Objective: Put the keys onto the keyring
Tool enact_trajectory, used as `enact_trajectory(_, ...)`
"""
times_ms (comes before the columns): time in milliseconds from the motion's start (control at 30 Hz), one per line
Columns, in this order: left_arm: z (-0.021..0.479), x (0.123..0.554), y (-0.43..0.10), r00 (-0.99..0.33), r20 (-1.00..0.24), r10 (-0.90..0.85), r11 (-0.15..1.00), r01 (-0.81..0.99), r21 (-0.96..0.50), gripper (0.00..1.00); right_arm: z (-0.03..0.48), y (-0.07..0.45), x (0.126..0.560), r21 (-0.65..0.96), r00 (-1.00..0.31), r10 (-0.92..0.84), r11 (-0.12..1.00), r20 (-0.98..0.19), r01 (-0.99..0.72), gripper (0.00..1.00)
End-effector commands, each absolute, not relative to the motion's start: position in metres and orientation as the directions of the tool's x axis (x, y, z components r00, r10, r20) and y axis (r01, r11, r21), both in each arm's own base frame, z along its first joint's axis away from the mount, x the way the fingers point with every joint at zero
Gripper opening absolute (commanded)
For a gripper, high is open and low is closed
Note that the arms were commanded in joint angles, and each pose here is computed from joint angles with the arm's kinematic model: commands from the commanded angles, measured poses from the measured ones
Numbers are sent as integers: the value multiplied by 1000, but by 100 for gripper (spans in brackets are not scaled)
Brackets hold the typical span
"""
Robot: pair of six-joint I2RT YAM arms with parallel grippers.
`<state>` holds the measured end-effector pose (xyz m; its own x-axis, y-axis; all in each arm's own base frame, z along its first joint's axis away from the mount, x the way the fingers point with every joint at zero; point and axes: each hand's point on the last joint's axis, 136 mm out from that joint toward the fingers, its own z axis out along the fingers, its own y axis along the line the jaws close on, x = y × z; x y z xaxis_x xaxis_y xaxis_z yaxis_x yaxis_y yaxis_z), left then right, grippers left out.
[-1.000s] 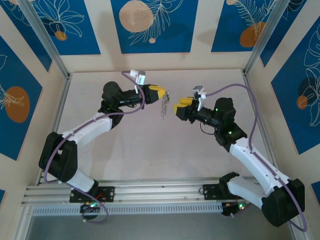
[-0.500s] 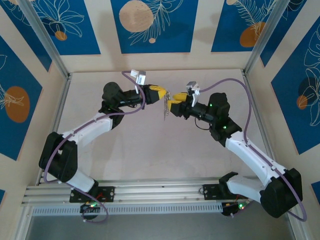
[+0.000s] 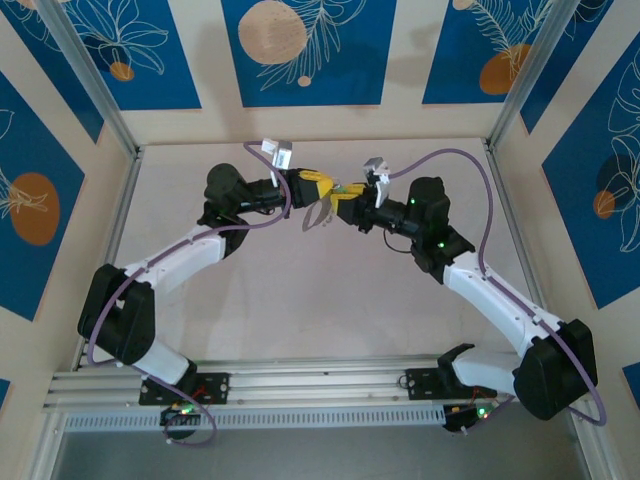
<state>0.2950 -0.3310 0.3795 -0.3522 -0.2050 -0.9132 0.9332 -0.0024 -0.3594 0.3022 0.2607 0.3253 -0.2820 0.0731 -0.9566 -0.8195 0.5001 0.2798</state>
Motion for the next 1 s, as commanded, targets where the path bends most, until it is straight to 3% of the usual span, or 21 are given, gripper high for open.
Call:
enact_trajectory(0,409,279,-330,-283,-930,-234,-47,959,-280,0,338,266,294,245,-244,64,463,-968,-852,15)
enact_trajectory(167,410,279,-330,-280,-930,-237,-45,960,-277,0,337,270,285,247,-252,45,422,-967,-872,0)
enact_trajectory(567,411,276,-331,-274,-931,-241,-51,962,-269,0,334,301,261,245,-273,-59,287,-960,-926,0)
enact_trajectory(767,410,275,-331,-275,-931,-241,-50,961,-271,0,328,295,268,257,-292,-69,316,-954,-913,0)
enact_trajectory(967,410,275,-330,-270,-930,-247,-41,962,-269,0,330,268,271,287,-314,-13,375,-949,-882,33)
